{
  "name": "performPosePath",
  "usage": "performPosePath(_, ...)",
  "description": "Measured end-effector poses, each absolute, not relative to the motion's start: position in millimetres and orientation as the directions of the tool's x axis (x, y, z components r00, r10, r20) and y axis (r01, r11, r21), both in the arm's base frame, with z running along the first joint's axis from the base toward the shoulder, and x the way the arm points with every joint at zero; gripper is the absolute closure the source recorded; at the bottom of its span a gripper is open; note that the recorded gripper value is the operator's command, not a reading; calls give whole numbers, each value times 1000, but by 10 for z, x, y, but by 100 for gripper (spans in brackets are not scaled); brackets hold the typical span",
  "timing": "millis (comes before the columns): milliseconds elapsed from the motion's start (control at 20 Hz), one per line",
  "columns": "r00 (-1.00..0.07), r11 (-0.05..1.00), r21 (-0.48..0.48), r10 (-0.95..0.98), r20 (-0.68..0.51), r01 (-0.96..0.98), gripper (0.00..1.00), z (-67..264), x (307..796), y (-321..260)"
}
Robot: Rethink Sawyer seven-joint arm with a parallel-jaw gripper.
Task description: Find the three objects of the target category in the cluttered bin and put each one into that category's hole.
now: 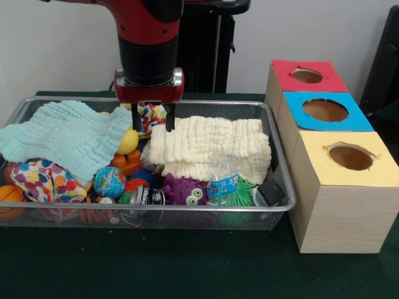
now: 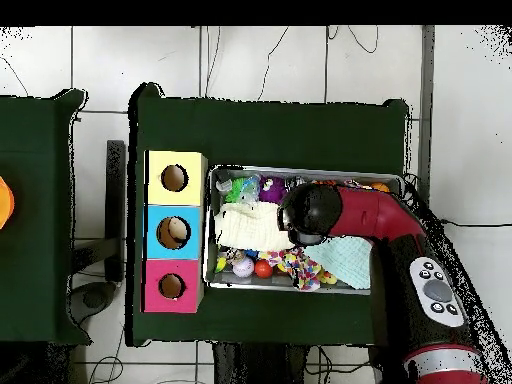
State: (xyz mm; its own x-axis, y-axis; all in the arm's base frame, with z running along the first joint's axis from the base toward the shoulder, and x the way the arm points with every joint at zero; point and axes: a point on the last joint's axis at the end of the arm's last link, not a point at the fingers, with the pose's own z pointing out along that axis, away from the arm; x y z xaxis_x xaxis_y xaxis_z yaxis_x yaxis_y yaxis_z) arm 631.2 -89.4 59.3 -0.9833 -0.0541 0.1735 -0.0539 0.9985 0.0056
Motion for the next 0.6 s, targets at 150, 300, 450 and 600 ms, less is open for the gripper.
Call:
performPosePath(150, -985, 999, -3, -41, 169, -42, 0, 618, 6428, -989)
performPosePath(300, -986, 999, -11, -32, 165, -34, 0, 657, 6549, -1060)
performPosePath(450, -987, 999, -20, -22, 161, -25, 0, 725, 6673, -1134)
performPosePath(600, -987, 999, -30, -14, 157, -19, 0, 824, 6808, -1184)
